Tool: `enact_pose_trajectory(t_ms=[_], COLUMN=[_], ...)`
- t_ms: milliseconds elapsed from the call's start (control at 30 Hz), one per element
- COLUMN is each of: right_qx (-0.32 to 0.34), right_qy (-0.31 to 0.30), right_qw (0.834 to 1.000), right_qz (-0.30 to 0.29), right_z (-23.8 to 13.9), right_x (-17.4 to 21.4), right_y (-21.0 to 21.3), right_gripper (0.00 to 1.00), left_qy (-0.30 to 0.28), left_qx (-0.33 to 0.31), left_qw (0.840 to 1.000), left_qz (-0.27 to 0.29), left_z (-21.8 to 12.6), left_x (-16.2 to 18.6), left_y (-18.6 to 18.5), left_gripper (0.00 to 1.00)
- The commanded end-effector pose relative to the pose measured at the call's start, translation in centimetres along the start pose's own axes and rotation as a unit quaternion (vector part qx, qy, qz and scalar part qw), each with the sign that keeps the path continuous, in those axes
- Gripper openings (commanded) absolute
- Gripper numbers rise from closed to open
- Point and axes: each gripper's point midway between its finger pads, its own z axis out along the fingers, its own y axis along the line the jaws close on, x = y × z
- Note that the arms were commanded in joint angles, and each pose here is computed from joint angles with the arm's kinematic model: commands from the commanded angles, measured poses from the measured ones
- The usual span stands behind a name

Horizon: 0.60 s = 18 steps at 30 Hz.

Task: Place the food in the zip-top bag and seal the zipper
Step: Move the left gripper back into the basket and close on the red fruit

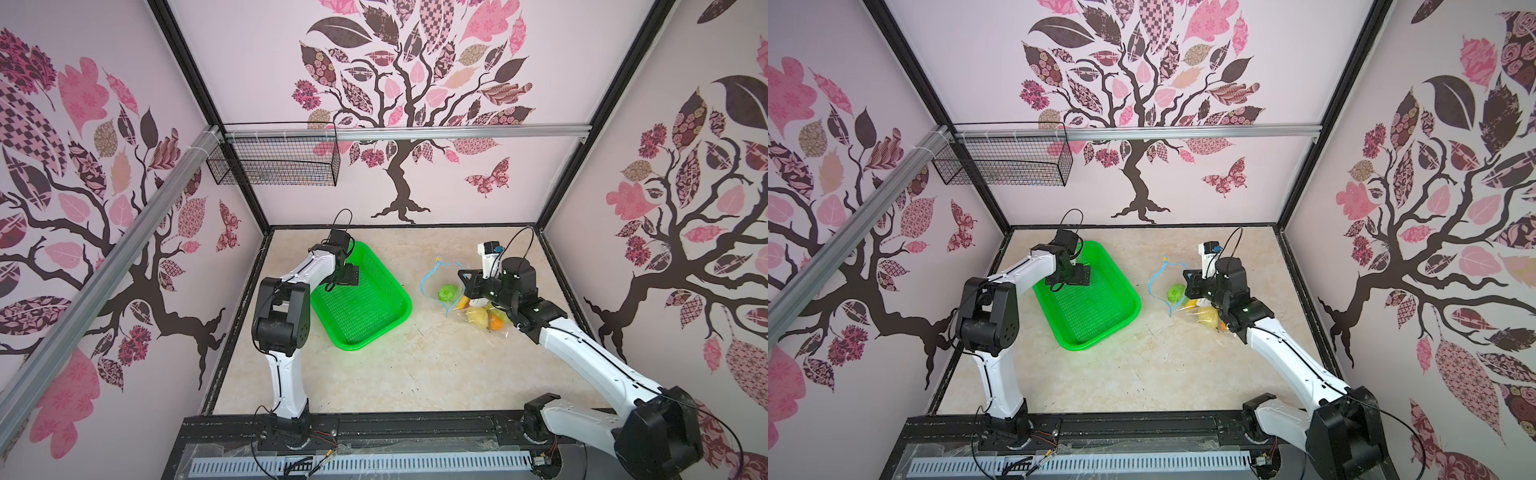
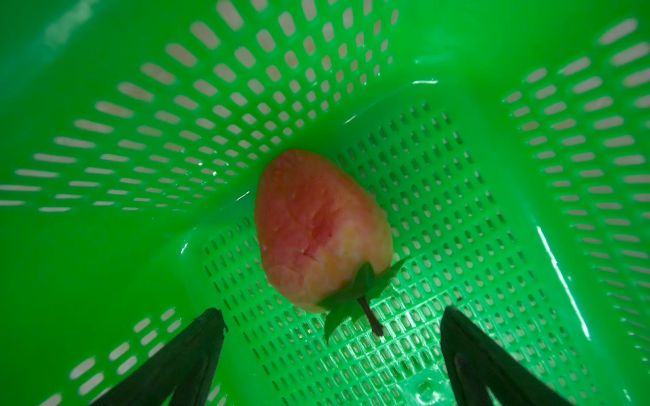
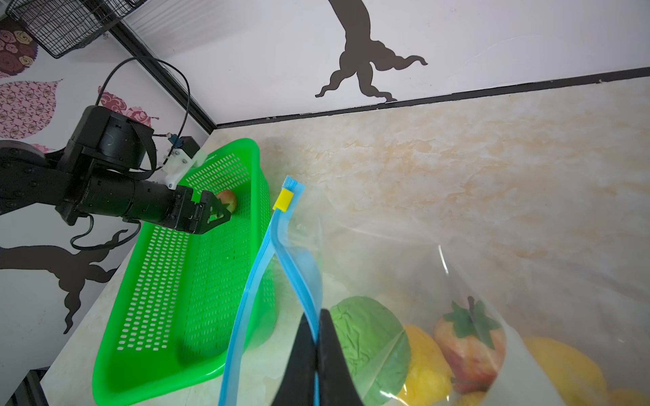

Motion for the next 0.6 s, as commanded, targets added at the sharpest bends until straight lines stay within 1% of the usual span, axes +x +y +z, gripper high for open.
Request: enact_pose_trajectory(t_ms=[0,100,233,433,567], right_qx=[-0.004,-0.003,-0.001,-0.001,-0.002], right_qy=[-0.016,-0.018,-0.02,-0.024,-0.025], right_qw=[1.0,1.0,1.0,1.0,1.0], right_qz=[-0.01,-0.01,-0.012,-0.014,-0.015], right_z=[-0.3,-0.4,-0.6,-0.8,-0.9], right_x=[-1.6,-1.7,-1.8,-2.0,-2.1], right_y=[0.5,0.6,0.6,0.7,0.7], right_gripper=[0.0,0.0,0.0,0.0,0.0], left_qy=[-0.005,-0.009,-0.009,-0.003,0.002], left_qx=[0.041,0.063,0.073,0.073,0.065], left_qw=[0.998,0.995,0.993,0.991,0.991], left_qz=[-0.052,-0.073,-0.095,-0.115,-0.117], left_z=[0.1,0.4,1.2,2.6,3.4], left_x=[-1.6,-2.2,-2.4,-2.8,-2.9], left_y=[0.1,-0.1,-0.5,-0.6,-0.5], left_gripper=[0.99,0.99,0.99,0.98,0.95])
